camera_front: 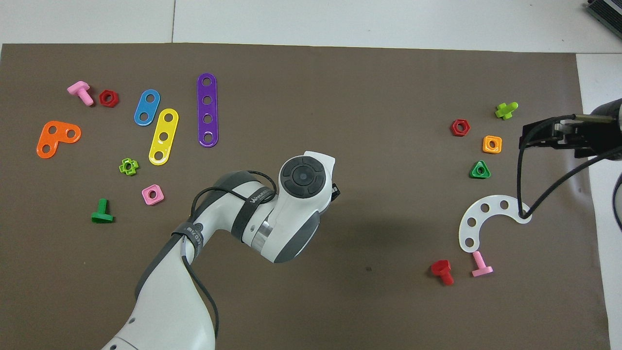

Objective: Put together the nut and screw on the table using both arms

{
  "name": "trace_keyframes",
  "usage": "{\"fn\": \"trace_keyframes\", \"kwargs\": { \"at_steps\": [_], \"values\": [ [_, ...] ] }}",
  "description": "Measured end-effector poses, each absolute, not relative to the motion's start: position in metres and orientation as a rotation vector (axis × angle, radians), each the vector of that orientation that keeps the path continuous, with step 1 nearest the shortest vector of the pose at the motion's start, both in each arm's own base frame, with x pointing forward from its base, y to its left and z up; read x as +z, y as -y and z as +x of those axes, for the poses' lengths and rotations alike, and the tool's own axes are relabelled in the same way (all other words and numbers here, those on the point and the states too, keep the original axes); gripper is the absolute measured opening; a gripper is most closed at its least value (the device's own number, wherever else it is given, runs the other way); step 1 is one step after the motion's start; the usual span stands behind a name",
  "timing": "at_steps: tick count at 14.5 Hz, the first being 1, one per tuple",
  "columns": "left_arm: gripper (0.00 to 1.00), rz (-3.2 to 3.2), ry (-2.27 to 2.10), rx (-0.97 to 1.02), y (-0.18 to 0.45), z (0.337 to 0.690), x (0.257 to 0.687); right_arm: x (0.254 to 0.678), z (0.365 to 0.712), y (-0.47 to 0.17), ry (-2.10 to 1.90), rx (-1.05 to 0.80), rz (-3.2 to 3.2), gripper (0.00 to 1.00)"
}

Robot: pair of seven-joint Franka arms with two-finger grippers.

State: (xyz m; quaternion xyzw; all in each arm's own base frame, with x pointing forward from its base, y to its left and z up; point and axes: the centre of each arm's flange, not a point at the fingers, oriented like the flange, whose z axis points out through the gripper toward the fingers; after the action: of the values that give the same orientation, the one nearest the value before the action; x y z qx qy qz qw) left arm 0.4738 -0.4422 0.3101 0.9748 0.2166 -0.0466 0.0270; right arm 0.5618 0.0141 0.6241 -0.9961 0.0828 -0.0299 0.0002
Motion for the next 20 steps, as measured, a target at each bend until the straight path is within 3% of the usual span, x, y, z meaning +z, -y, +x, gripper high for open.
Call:
{"fn": "trace_keyframes", "kwargs": {
  "at_steps": [2, 5, 9, 13, 20],
  "values": [
    [0.64, 3.003, -0.672, -0.123, 0.44, 0.478, 0.314, 0.624, 0.562, -0.014, -0.26, -0.093, -3.129, 1.0],
    [0.99, 2.971, -0.698, -0.076, 0.429, 0.509, 0.348, 0.624, 0.562, -0.014, -0.26, -0.093, -3.129, 1.0],
    [1.0, 2.951, -0.66, -0.014, 0.365, 0.568, 0.405, 0.624, 0.562, -0.014, -0.26, -0.093, -3.129, 1.0],
    [1.0, 3.005, -0.469, -0.018, 0.255, 0.598, 0.466, 0.624, 0.562, -0.014, -0.26, -0.093, -3.129, 1.0],
    [1.0, 3.055, -0.141, -0.147, 0.035, 0.618, 0.459, 0.624, 0.562, -0.014, -0.26, -0.093, -3.129, 1.0]
  ]
}}
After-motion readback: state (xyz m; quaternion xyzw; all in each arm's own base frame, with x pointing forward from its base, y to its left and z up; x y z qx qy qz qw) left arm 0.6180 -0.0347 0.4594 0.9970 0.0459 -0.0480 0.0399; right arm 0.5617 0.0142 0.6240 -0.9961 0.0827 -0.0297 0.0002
